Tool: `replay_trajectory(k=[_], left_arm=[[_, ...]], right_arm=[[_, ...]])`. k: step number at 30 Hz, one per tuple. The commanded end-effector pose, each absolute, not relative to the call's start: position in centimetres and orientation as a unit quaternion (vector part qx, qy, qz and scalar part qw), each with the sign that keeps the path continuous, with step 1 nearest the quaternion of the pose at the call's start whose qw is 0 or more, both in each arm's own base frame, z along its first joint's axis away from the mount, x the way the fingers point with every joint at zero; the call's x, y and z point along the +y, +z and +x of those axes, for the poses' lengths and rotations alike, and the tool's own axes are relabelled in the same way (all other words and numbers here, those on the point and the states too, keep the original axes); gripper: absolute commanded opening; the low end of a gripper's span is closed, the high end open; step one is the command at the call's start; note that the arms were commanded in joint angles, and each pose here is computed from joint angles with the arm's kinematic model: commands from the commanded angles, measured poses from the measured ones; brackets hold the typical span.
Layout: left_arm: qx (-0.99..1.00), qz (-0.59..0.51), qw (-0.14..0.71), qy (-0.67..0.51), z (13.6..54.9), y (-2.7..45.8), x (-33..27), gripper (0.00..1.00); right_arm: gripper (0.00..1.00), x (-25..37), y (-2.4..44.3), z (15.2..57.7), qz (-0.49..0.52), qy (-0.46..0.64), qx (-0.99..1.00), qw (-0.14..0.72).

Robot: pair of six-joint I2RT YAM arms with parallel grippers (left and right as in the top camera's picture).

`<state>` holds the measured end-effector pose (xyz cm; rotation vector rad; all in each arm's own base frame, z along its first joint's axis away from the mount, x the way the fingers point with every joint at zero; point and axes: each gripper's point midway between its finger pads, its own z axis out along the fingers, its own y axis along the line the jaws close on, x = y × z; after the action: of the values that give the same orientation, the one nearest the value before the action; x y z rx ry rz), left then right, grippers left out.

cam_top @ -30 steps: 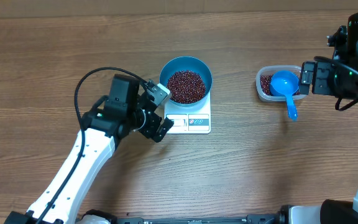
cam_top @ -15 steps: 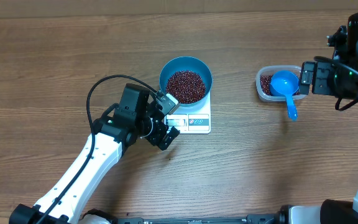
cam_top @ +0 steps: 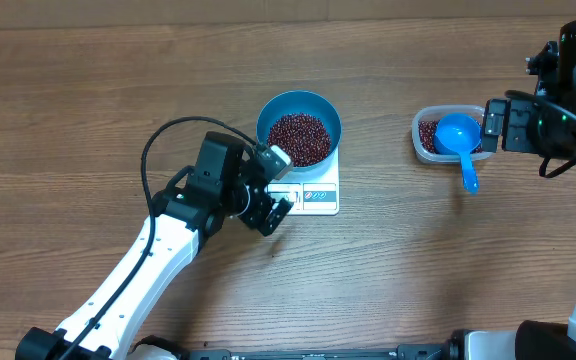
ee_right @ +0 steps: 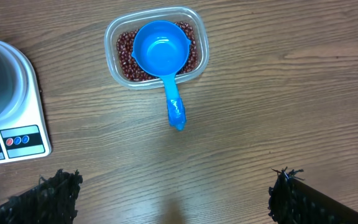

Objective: Scoop item into bowl and weigh 150g on scale

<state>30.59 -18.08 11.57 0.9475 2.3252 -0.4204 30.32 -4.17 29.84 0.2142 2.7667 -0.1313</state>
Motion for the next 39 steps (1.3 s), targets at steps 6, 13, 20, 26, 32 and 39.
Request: replay_trajectory(k=[6, 13, 20, 26, 32, 39], left_arm=[[0.901, 0.28, 0.321, -0.085, 33.2, 11.4, -15.7, 1.0], [0.904, 0.268, 0.322, -0.086, 33.3, 11.5, -15.6, 1.0], [0.905, 0.256, 0.327, -0.094, 33.5, 11.7, -15.8, 1.0], [0.909, 0.226, 0.334, -0.107, 33.9, 12.1, -16.0, 0.99], [0.911, 0.228, 0.314, -0.137, 32.9, 11.7, -16.8, 1.0], [0.908, 0.248, 0.279, -0.19, 30.7, 10.6, -18.3, 1.0]], right_arm=[[1.0, -4.1, 30.7, 30.4, 0.072, -0.044, 0.977, 0.197], [1.0, -4.1, 30.7, 30.4, 0.072, -0.044, 0.977, 0.197], [1.0, -4.1, 30.7, 30.4, 0.072, -0.044, 0.977, 0.197], [1.0, -4.1, 30.7, 30.4, 0.072, -0.044, 0.977, 0.197], [1.0, -4.1, 30.7, 30.4, 0.071, -0.044, 0.977, 0.197], [1.0, -4.1, 30.7, 30.4, 0.072, -0.044, 0.977, 0.197]])
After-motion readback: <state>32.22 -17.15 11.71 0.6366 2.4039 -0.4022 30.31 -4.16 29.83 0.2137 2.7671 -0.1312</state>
